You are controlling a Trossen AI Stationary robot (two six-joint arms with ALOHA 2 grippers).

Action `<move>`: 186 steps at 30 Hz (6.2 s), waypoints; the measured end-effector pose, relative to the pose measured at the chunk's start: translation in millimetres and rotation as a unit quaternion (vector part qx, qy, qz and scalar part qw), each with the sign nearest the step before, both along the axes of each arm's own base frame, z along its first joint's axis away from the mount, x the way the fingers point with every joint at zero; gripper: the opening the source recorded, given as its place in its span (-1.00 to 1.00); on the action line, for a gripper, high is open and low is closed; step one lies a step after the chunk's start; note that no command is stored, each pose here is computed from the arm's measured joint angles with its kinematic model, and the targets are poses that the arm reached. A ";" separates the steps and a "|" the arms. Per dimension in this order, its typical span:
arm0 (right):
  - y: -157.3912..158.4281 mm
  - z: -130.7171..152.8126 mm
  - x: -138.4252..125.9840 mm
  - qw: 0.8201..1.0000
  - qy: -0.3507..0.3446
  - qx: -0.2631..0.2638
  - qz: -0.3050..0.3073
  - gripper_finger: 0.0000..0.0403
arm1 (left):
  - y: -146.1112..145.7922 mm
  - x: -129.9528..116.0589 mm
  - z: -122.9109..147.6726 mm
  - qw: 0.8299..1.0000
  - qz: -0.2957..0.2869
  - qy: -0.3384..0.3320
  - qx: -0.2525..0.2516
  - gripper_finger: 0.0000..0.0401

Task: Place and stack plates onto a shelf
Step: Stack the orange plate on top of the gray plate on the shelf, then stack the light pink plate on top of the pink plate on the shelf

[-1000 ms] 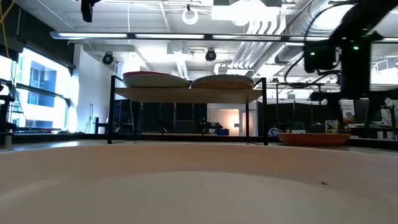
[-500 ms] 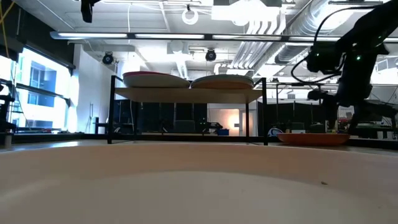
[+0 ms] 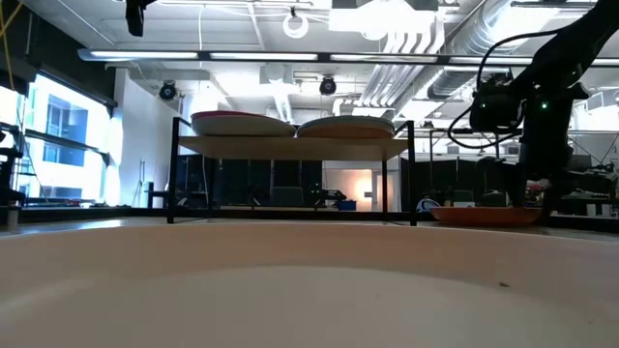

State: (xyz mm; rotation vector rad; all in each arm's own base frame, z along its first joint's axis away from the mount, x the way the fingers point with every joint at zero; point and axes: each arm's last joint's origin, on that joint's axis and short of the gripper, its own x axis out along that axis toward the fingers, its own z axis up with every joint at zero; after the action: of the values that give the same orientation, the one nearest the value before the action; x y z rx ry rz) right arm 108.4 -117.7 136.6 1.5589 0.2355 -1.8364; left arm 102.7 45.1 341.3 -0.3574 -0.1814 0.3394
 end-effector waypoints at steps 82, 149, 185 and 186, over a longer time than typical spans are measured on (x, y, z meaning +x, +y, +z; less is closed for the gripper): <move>-109.3 208.7 153.7 0.794 -0.012 -0.071 0.603 -1.00 | 1.2 -0.5 0.1 0.998 0.018 -0.021 -0.050 -1.00; 113.6 195.4 114.7 0.507 -0.132 -0.540 0.659 0.10 | -39.7 40.6 -3.3 0.990 -0.082 0.114 0.009 -0.57; 111.1 196.4 113.7 0.538 -0.098 -0.532 0.647 0.10 | -156.3 50.9 -179.6 0.709 -0.339 0.617 0.036 0.03; 111.1 196.2 113.7 0.538 -0.098 -0.531 0.647 0.10 | -156.6 50.6 -183.3 0.706 -0.346 0.618 0.033 0.03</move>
State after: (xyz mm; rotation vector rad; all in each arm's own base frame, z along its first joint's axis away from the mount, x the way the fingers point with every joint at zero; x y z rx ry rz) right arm 222.1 -6.6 332.7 0.2967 0.0556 -0.2880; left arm 153.3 -111.5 158.0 -0.0422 1.2625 -0.2342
